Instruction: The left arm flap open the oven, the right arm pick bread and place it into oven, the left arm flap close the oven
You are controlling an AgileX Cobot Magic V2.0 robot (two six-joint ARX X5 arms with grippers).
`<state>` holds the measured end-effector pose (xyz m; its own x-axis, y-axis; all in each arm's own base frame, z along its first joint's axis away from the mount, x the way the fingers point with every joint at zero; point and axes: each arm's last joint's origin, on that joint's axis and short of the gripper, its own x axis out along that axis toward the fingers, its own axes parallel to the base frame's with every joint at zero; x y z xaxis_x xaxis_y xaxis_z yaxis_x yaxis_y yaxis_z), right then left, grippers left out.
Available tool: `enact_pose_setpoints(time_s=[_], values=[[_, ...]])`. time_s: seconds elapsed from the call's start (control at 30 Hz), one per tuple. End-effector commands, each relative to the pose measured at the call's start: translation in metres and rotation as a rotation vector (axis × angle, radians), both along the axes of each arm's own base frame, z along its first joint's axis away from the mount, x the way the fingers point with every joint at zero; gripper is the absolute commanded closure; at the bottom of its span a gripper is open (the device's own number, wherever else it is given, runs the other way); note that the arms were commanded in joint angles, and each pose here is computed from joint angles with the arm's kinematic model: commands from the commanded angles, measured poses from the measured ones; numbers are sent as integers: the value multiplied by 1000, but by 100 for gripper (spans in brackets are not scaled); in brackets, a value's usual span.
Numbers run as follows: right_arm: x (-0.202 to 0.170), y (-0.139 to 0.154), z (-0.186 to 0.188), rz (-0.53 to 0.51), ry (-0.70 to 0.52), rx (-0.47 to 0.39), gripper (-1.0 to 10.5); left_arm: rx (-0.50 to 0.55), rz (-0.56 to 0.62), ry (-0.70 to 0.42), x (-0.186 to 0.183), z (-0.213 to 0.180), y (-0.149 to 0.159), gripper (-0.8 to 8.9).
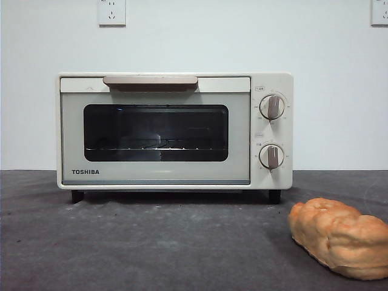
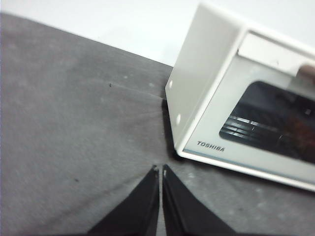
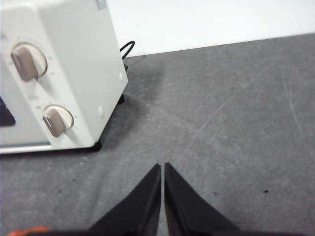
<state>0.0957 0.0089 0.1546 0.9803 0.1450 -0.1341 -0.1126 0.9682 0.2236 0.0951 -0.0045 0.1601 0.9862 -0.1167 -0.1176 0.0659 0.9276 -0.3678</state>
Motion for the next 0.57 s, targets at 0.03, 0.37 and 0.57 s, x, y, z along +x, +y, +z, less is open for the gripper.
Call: enact_pose_setpoints(time_s=[0.03,0.37,0.57], values=[[0,0,1,-11,1,96,941,-139,17,14,1,-2,0,798],[-11,0,50,16,-124,205,941,-219,-57,-57,-10,40,-2,798],[-24,-1,85,25,-188,199,941,-181,-61,-51,-24,78,-2,798]])
